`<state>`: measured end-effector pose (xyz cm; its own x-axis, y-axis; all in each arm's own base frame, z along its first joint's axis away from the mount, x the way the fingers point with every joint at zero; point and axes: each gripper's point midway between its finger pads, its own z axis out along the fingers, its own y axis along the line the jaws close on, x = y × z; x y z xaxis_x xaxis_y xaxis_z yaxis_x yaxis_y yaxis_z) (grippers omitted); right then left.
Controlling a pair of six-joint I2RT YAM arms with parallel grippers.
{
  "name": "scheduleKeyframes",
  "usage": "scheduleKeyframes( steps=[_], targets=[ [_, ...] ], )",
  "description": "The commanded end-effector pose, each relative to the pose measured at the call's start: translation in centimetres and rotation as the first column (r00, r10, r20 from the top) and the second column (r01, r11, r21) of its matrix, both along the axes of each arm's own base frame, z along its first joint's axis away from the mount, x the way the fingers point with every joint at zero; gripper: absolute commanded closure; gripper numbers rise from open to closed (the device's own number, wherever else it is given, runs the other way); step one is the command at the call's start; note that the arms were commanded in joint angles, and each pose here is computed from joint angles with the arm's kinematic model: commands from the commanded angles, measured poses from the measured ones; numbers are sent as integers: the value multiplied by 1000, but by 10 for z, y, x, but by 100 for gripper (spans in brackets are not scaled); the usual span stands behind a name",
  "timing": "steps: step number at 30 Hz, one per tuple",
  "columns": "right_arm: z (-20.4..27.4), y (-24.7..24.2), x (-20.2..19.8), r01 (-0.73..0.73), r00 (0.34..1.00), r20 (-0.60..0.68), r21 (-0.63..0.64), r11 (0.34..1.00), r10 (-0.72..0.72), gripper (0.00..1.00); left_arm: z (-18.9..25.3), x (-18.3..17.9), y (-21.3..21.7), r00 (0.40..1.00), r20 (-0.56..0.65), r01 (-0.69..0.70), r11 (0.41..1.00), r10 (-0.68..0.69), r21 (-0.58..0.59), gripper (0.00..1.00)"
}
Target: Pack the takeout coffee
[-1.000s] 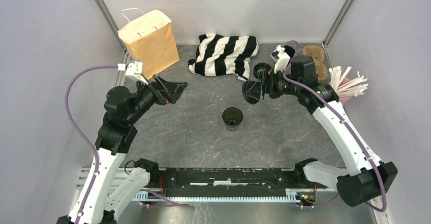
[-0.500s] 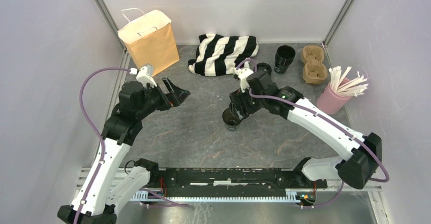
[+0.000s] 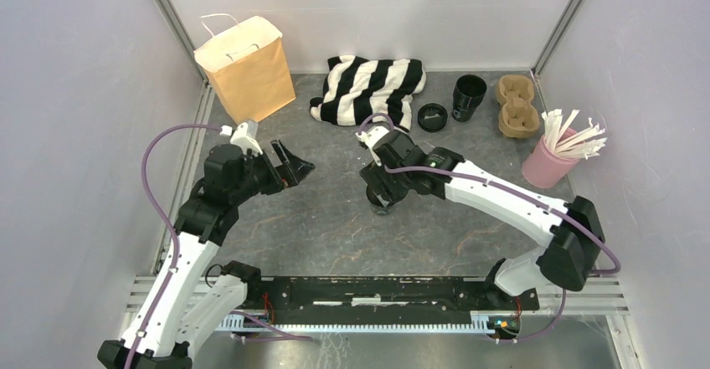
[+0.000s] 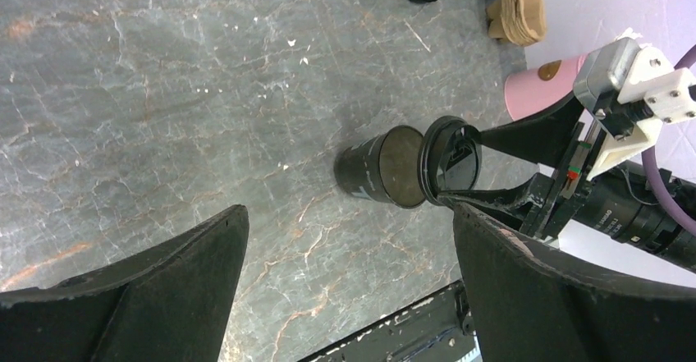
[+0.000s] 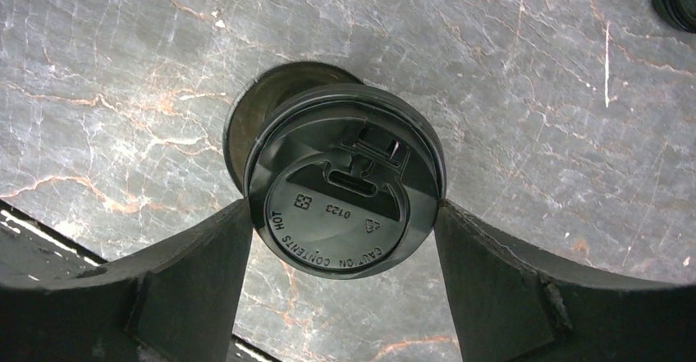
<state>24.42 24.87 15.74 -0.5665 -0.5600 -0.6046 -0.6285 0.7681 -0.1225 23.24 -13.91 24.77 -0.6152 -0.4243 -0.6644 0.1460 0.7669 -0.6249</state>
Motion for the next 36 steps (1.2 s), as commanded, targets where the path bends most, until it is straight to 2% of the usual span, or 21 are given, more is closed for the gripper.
scheduleKeyframes(
  steps=[1, 12, 36],
  targets=[
    [12, 20, 16, -21, 998, 52, 4, 1000, 21, 15, -4, -2, -7, 1000, -29, 3, 998, -5, -61, 0],
    [4, 33, 19, -40, 999, 25, 12, 999, 40, 14, -10, 1, -14, 998, -56, 37, 997, -41, -73, 0],
    [-18, 27, 8, -47, 998, -36, -12, 999, 47, 12, -18, -1, -17, 995, -87, 45, 996, -52, -82, 1]
  ],
)
